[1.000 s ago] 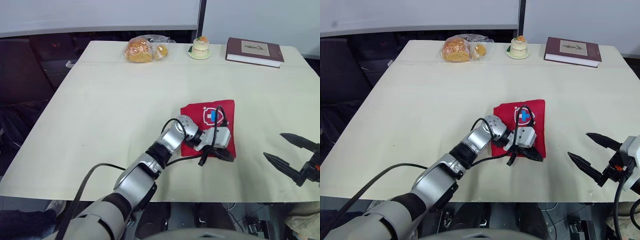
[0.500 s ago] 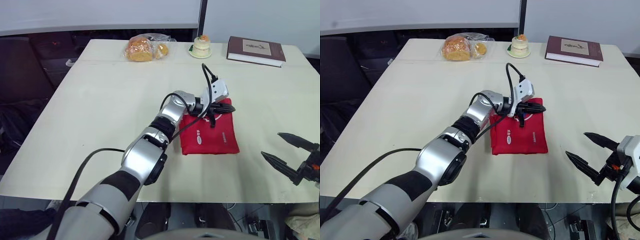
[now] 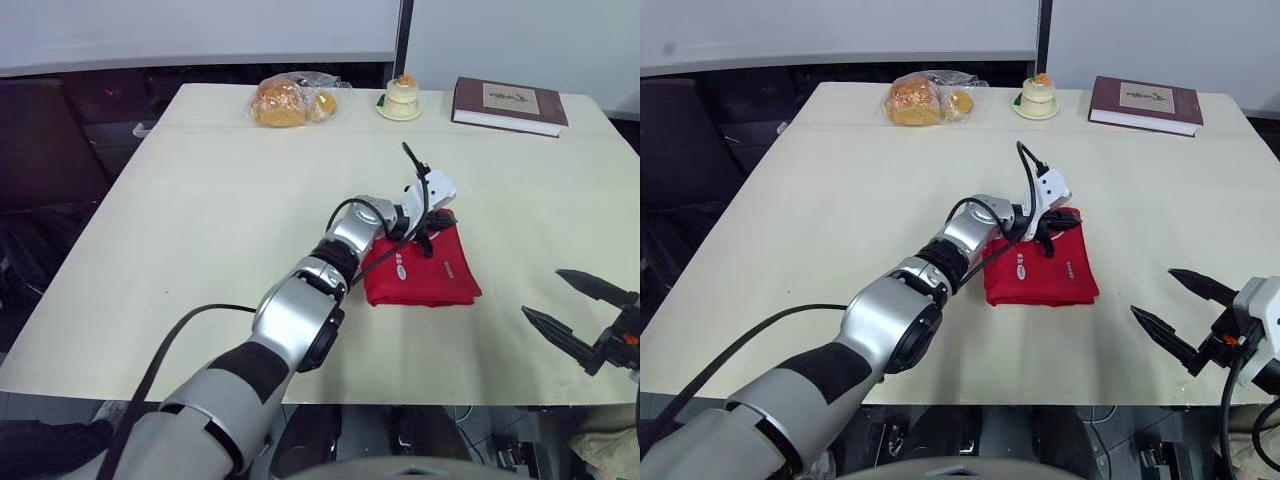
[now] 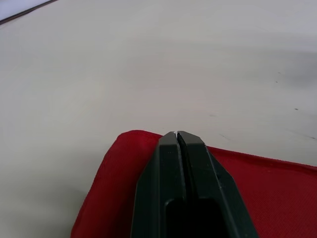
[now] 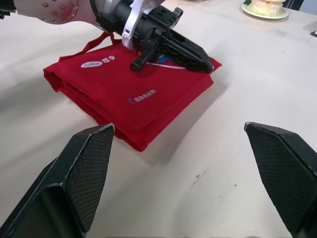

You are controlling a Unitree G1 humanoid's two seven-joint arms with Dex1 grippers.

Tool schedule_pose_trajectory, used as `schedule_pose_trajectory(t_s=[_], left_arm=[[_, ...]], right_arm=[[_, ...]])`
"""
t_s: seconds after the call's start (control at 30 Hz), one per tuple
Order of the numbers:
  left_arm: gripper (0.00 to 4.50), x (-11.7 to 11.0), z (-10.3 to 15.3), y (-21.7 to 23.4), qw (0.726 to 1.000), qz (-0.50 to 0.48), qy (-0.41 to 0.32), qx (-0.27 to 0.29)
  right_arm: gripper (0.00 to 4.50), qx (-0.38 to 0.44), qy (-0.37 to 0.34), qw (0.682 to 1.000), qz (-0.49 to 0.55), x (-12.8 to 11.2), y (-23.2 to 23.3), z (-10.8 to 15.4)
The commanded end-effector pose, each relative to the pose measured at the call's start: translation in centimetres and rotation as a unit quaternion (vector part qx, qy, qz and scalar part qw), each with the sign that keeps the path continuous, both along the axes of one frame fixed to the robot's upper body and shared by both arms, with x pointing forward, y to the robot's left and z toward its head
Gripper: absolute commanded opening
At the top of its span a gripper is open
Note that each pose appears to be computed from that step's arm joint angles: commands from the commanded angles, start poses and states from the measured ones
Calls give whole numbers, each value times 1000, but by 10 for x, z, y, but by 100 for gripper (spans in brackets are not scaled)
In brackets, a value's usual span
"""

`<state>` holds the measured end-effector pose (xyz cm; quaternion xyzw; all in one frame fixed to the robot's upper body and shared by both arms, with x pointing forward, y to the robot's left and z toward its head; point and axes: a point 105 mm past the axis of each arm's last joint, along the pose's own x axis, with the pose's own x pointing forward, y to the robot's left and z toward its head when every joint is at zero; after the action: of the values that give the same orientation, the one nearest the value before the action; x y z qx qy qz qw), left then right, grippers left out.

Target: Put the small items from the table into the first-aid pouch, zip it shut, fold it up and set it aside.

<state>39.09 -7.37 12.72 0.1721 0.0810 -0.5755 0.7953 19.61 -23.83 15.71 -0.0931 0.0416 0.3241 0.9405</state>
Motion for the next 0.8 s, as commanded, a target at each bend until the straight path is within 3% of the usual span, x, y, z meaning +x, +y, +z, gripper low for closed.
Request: schedule_pose_trajectory(t_s=[0.03,0.1,0.17,0.33,0.4,0.53,0.63,0.7,0.73,0.8], left_arm=[[8,-3,-26,9,999,17,32,1],[8,-5,9,-2,996,-14,21,-90],[8,-8,26,-2,992,-40,0,-122],[8,-8,52,14,982,-76,-11,-175],[8,-11,69,43,975,-101,-6,-198],[8,-17,81,98,979,-101,-21,-179],[85,-20,88,129,983,-80,-28,-164],[155,-26,93,153,986,-75,-31,-143],[224,-30,94,160,987,-74,-30,-136],[278,-44,98,184,990,-77,-31,-111]], right_arm=[[450,-8,-22,1000,10,-1,6,9],[450,-11,-15,1000,10,1,6,6],[450,-18,-8,1000,6,5,5,2],[450,-40,2,999,-18,16,2,-6],[450,-20,4,1000,-18,22,7,-2],[450,7,26,999,-27,37,14,-1],[450,23,45,999,-19,45,23,-3],[450,45,62,997,-15,52,29,-5],[450,52,69,996,-15,55,31,-6],[450,64,94,993,-15,65,33,-12]])
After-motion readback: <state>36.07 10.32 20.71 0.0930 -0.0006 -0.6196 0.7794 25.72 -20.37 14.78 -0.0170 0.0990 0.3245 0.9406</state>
